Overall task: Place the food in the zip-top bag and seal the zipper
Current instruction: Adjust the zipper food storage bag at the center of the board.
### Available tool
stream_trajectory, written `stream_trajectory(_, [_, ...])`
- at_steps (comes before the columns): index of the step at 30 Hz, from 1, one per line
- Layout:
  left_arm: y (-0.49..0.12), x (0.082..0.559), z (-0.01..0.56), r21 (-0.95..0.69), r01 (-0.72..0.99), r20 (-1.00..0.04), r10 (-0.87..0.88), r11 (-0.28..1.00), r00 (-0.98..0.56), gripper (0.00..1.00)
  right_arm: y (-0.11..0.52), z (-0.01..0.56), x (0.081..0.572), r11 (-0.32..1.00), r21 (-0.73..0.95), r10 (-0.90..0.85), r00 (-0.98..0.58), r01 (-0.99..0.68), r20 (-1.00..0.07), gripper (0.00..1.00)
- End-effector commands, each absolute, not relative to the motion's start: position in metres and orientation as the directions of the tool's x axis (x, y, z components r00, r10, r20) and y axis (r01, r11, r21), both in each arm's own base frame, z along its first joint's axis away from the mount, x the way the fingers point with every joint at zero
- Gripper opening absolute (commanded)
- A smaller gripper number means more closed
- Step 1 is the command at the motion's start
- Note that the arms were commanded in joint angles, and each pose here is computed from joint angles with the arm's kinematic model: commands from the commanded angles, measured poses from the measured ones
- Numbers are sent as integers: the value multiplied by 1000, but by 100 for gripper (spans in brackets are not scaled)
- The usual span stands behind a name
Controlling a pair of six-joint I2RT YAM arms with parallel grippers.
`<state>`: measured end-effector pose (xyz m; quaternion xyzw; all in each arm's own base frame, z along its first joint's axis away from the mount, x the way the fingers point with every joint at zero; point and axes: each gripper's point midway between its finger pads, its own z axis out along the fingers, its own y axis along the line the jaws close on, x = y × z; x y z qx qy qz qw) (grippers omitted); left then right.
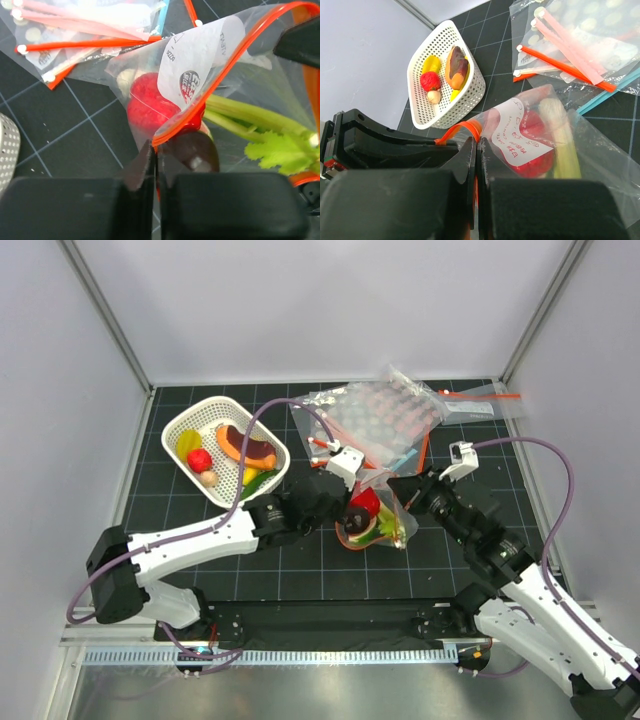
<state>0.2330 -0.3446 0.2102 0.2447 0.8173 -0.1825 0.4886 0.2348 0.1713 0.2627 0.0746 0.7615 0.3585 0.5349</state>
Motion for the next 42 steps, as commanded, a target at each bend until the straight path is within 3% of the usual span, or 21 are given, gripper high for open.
stream_trajectory(1, [-349,237,227,-67,567,-893,205,821,-402,1,173,294,241,714,623,525,-346,-320,-778,1])
stream_trajectory(5, [-327,240,237,-73,471,-885,161,879,-437,0,184,291,239,709,598,476,-372,-374,-797,1])
stream_trajectory(7, [-315,242,247,-84,438,-889,131,895,-439,0,198,288,234,691,576,416,-411,-437,-811,9])
stream_trajectory(8, [-307,244,250,-104,412,-886,103,905,-451,0,203,288,232,682,569,396,-422,-460,-816,14])
stream_trajectory(9, [-297,243,261,-129,403,-893,70,906,-445,0,211,290,227,654,566,366,-444,-503,-818,28])
stream_trajectory(12, [-275,248,264,-186,371,-885,9,910,-465,0,226,285,222,617,542,295,-471,-571,-831,49])
stream_trajectory(16, [-237,262,276,-287,312,-871,-111,906,-479,0,245,285,205,503,512,223,-468,-696,-855,63])
stream_trajectory(27, [-228,272,290,-434,258,-835,-278,863,-476,1,283,277,158,264,373,70,-368,-889,-927,68])
stream_trajectory(32, [-229,280,292,-535,197,-773,-383,821,-506,0,307,250,152,366,242,-38,-274,-899,-961,67])
stream_trajectory(33, [-229,281,292,-548,183,-764,-399,816,-508,0,305,245,162,442,216,-39,-259,-871,-965,67])
stream_trajectory(42, [-214,291,318,-674,-11,-656,-605,739,-451,0,315,239,144,423,134,-11,-153,-896,-988,65])
